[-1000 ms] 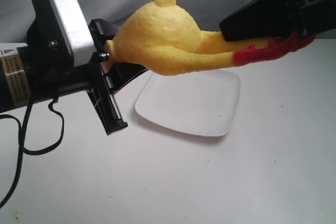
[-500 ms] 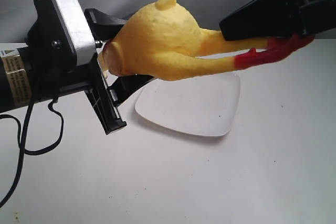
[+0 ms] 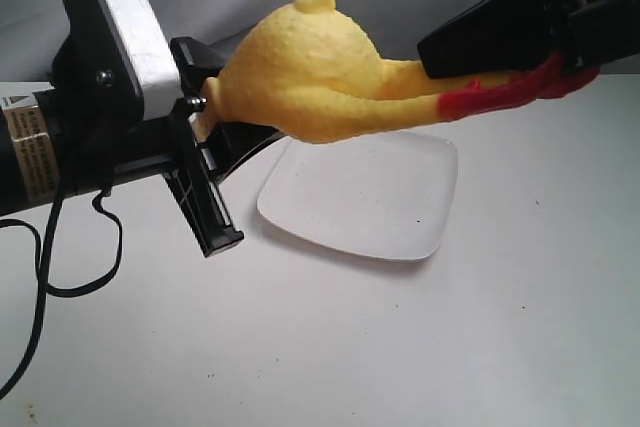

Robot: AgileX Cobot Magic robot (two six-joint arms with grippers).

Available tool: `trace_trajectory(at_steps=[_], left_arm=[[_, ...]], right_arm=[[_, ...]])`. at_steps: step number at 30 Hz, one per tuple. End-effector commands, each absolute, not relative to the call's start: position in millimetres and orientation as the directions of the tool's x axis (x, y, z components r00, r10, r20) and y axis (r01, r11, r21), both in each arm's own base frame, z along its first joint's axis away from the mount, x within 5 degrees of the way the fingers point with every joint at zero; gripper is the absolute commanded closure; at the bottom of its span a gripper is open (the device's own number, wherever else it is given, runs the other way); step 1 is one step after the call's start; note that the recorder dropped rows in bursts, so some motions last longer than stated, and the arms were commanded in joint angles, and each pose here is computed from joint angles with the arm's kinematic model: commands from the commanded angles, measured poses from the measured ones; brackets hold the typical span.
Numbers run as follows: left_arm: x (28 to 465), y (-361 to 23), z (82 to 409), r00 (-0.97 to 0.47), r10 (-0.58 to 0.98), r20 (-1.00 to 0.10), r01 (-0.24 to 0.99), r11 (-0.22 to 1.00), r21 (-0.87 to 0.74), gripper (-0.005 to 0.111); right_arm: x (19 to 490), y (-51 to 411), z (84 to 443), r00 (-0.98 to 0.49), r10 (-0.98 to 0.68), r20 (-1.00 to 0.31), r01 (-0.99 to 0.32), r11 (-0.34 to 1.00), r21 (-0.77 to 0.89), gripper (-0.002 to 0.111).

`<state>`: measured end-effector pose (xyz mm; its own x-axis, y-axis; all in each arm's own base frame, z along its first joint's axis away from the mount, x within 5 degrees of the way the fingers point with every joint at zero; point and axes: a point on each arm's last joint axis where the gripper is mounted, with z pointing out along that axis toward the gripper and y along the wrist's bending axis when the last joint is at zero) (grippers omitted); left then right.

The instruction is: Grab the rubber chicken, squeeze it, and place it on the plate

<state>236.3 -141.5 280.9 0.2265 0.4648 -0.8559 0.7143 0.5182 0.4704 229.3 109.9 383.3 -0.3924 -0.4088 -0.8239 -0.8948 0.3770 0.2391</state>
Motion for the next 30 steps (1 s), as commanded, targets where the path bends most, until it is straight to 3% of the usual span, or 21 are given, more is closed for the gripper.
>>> trace_trajectory(at_steps=[1, 5, 7, 11, 13, 19, 26, 30], left_arm=[[238, -141, 282, 0.185, 0.445, -0.876, 0.715, 0.551, 0.431, 0.106], [238, -141, 281, 0.119, 0.396, -0.911, 0.728, 0.589, 0.351, 0.088], [238, -141, 281, 0.111, 0.389, -0.915, 0.73, 0.593, 0.341, 0.071], [238, -141, 281, 0.11, 0.392, -0.913, 0.728, 0.594, 0.343, 0.024], [238, -141, 281, 0.1, 0.384, -0.918, 0.73, 0.599, 0.33, 0.009], [227, -133, 301, 0.087, 0.327, -0.941, 0.698, 0.654, 0.292, 0.007], [182, -109, 356, 0.175, 0.175, -0.969, 0.627, 0.739, 0.246, 0.007], [156, -94, 376, 0.223, 0.139, -0.965, 0.589, 0.769, 0.247, 0.007]], right_arm=[[228, 112, 387, -0.387, -0.379, -0.841, -0.897, 0.366, 0.248, 0.108], [228, 112, 387, -0.387, -0.379, -0.841, -0.897, 0.366, 0.248, 0.108], [228, 112, 387, -0.387, -0.379, -0.841, -0.897, 0.366, 0.248, 0.108], [228, 112, 387, -0.387, -0.379, -0.841, -0.897, 0.366, 0.248, 0.108], [228, 112, 387, -0.387, -0.379, -0.841, -0.897, 0.366, 0.248, 0.108], [234, 109, 384, -0.375, -0.393, -0.84, -0.886, 0.417, 0.2, 0.108], [257, 102, 383, -0.335, -0.358, -0.871, -0.813, 0.577, 0.076, 0.108], [277, 105, 362, -0.355, -0.393, -0.848, -0.817, 0.571, 0.078, 0.108]])
